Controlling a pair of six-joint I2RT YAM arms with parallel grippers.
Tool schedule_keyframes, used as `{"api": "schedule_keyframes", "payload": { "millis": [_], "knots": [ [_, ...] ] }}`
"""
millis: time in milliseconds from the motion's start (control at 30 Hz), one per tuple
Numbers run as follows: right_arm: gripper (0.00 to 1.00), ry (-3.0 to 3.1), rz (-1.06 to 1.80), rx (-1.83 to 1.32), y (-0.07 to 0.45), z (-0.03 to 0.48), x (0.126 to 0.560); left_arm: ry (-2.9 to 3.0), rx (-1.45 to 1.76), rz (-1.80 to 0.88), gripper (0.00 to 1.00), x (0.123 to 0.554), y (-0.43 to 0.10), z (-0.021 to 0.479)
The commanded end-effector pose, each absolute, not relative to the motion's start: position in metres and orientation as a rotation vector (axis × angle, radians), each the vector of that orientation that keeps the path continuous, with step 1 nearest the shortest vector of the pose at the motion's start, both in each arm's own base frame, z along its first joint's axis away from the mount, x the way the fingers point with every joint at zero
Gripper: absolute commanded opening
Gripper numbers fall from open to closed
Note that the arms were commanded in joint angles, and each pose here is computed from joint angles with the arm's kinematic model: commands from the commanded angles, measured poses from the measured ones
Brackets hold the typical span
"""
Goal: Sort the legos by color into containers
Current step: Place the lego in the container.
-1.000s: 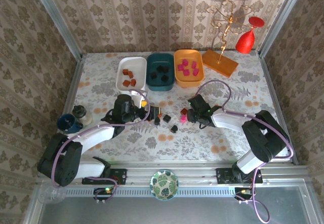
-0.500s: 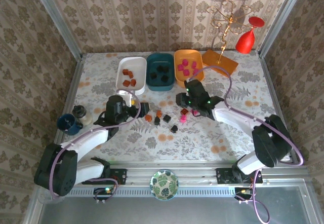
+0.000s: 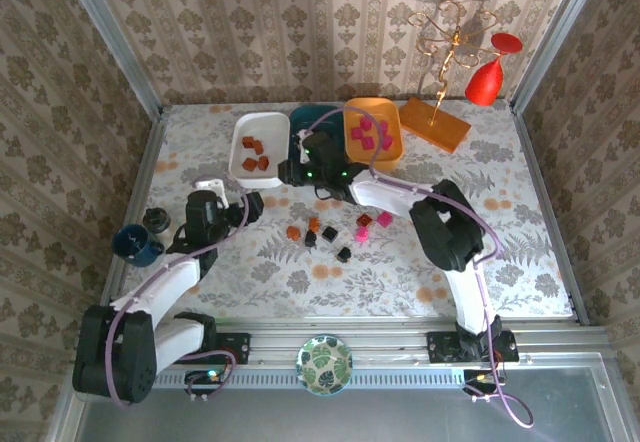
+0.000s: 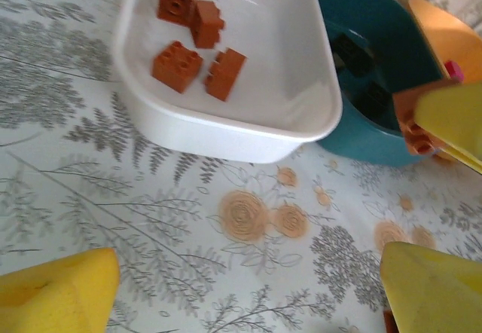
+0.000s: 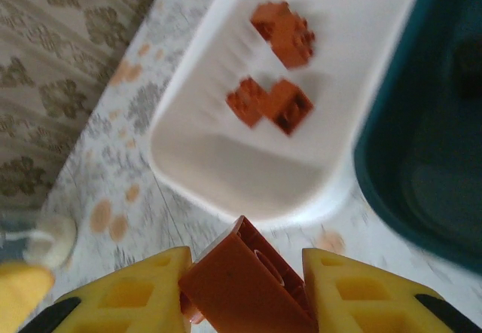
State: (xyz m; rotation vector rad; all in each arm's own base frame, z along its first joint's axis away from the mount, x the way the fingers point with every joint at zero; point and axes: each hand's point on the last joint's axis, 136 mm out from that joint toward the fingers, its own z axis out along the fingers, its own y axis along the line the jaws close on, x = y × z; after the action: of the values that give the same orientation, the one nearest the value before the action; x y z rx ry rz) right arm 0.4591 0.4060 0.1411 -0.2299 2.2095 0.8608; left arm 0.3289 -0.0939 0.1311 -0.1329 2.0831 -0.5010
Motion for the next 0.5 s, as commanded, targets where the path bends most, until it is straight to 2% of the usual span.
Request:
{"api": "schedule_keyframes", "payload": {
  "millis": [0,233,367,467],
  "knots": [
    [0.37,2.159,0.904,-0.216,0.425,0.148,0.482,2.08,-0.212,-0.449,0.91,0.323,-0.078,0.129],
    [0.38,2.146,0.851,-0.185,0.438,0.13,0.523,2.048,-0.239,-0.403,0.91,0.319,-0.067,0.134],
    [0.45,2.163,0.841,-0.169,0.442,0.124,0.548,2.042,-0.236,-0.4,0.91,0.318,-0.066,0.134],
    [0.53,2.139,0.874,-0.176,0.442,0.146,0.558,2.041,-0.212,-0.421,0.91,0.318,-0.071,0.135]
  ]
}}
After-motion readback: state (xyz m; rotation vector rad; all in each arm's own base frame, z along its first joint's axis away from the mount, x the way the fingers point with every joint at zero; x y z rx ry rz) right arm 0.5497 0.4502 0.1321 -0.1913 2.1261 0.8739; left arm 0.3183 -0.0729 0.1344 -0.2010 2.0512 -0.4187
